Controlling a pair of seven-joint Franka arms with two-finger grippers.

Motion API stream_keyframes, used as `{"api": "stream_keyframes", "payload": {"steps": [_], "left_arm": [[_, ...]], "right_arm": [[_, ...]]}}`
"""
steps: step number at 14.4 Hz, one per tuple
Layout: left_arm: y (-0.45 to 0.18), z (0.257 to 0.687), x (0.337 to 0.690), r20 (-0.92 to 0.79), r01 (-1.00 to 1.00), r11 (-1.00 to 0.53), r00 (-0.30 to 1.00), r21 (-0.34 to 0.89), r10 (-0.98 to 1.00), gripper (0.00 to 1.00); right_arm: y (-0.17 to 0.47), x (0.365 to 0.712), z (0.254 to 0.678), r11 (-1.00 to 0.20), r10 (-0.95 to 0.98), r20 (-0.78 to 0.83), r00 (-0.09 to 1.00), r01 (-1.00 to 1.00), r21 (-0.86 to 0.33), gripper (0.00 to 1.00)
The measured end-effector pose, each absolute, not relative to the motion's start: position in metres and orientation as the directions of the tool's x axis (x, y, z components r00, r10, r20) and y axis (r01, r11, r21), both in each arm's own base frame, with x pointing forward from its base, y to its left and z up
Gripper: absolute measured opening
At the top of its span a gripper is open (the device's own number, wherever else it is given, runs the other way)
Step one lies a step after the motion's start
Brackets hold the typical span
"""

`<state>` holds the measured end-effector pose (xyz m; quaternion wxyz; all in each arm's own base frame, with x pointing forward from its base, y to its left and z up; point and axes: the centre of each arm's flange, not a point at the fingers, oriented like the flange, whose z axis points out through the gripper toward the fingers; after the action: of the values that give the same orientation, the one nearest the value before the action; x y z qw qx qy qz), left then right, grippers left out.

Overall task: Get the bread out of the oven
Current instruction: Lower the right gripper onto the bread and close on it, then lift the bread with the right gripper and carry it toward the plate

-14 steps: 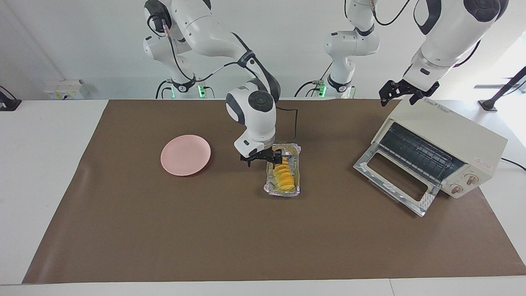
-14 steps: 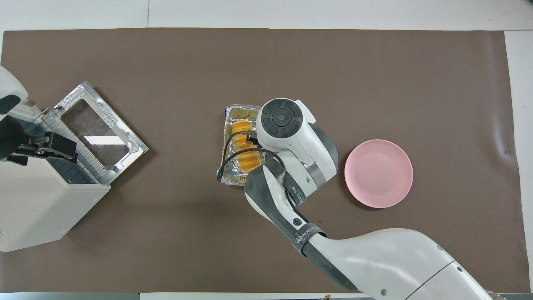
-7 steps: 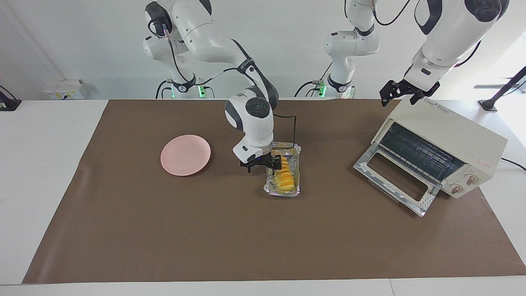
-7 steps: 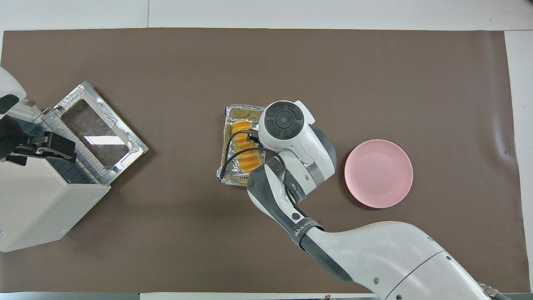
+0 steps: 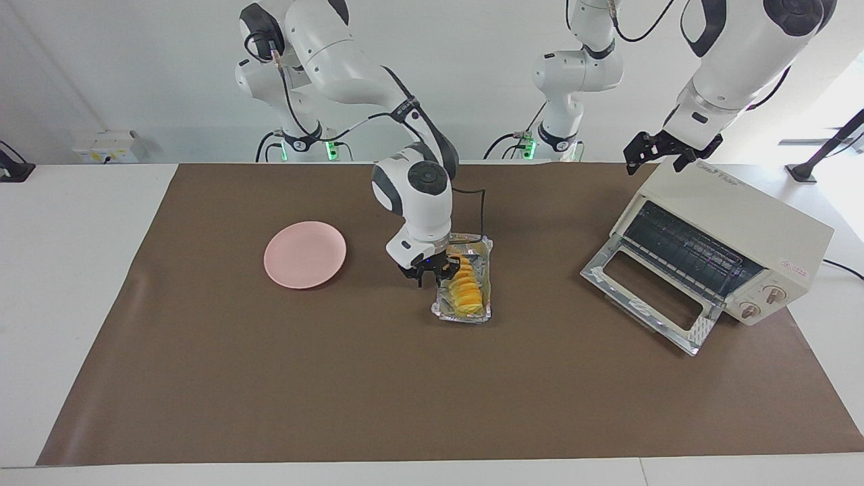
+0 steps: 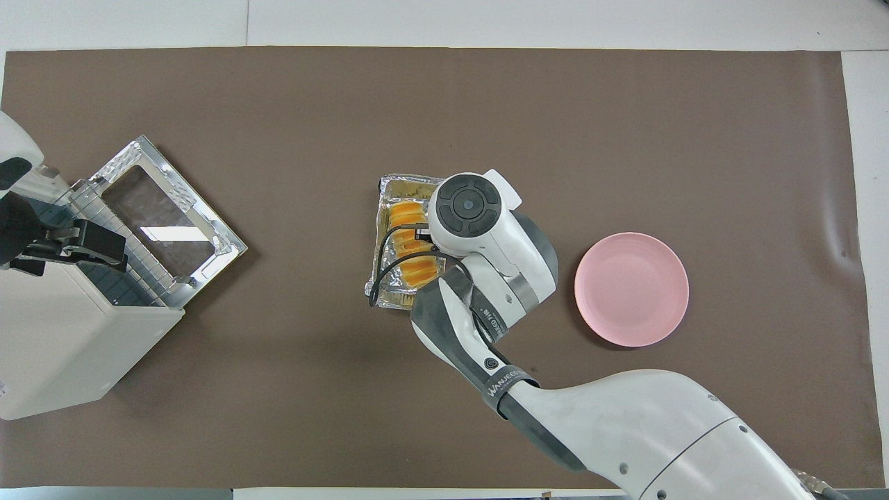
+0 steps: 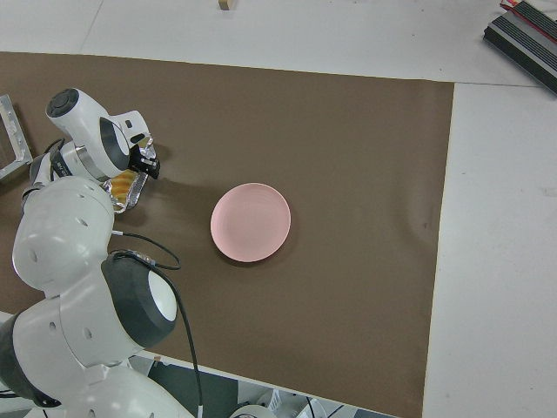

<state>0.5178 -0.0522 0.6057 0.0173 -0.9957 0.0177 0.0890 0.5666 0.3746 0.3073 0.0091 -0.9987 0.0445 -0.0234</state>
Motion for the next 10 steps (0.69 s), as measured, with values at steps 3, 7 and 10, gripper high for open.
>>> {"api": "stream_keyframes", "payload": {"steps": [3, 7, 10], "left_arm": [[-0.052, 0.606, 0.518, -0.178, -0.038, -0.999, 0.984, -0.031, -0.032, 1.00], [-0.052, 0.606, 0.518, -0.178, -0.038, -0.999, 0.984, -0.031, -0.032, 1.00], [-0.052, 0.606, 0.518, -0.178, -0.038, -0.999, 0.984, -0.031, -0.032, 1.00]], "right_arm": [[0.376, 0.568, 0.310, -0.996, -0.087, 0.058, 0.994, -0.086, -0.030, 0.02], [0.371, 0.581, 0.330, -0.995, -0.099, 0.058, 0.993, -0.098, -0.024, 0.02], [0.330, 0.622, 0.377, -0.997, -0.075, 0.022, 0.997, -0.075, 0.007, 0.02]]}}
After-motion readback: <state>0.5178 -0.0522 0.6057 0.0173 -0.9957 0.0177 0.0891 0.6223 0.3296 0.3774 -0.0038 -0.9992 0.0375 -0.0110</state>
